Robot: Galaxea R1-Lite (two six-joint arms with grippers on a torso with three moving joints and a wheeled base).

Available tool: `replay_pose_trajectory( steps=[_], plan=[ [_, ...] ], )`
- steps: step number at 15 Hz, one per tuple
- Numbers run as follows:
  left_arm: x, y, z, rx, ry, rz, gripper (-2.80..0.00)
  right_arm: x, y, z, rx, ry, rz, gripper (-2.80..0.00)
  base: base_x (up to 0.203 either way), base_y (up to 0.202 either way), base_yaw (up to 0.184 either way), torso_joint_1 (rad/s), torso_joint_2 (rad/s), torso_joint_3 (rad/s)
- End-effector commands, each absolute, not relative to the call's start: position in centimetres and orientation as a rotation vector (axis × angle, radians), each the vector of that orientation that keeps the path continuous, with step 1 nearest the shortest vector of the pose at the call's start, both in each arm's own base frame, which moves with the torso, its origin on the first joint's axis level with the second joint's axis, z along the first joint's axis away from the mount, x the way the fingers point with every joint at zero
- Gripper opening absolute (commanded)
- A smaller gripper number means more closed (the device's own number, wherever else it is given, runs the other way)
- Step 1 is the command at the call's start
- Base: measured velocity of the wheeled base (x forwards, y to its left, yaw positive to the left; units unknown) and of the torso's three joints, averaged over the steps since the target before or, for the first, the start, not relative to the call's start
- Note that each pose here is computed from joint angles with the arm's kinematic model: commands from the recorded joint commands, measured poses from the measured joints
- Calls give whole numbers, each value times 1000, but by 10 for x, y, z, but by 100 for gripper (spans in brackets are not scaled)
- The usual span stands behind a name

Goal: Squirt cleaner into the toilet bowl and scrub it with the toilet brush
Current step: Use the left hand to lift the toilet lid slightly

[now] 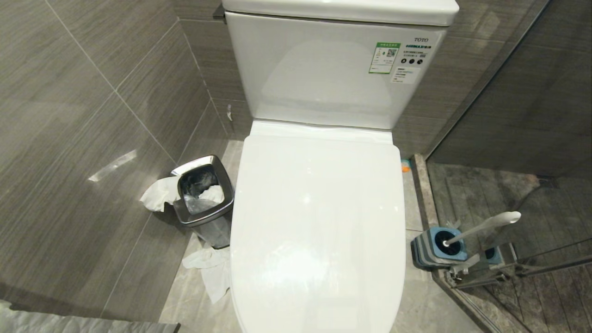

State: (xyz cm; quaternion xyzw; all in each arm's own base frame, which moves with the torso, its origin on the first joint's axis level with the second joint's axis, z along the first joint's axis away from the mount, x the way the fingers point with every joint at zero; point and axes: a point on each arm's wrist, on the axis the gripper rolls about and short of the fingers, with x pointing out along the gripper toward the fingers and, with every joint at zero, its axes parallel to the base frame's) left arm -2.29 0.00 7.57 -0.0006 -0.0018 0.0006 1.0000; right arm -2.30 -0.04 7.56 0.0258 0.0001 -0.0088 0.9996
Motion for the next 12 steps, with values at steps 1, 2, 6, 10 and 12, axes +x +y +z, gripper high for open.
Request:
replay_pose_trajectory(
  steps=[1,2,6,10,12],
  plan=[
    [-23,0,75,-2,0,2,-280,-23,0,76,52,1,-18,-280,0,0,0,0,0,0],
    [-23,0,75,-2,-2,2,-280,-23,0,76,52,1,-18,-280,0,0,0,0,0,0],
    [-23,0,75,-2,-2,2,-280,-23,0,76,52,1,-18,-280,0,0,0,0,0,0],
    [-23,0,75,-2,-2,2,-280,-23,0,76,52,1,-18,-280,0,0,0,0,0,0],
    [-23,0,75,-3,-2,2,-280,-23,0,76,52,1,-17,-280,0,0,0,0,0,0]
  ],
)
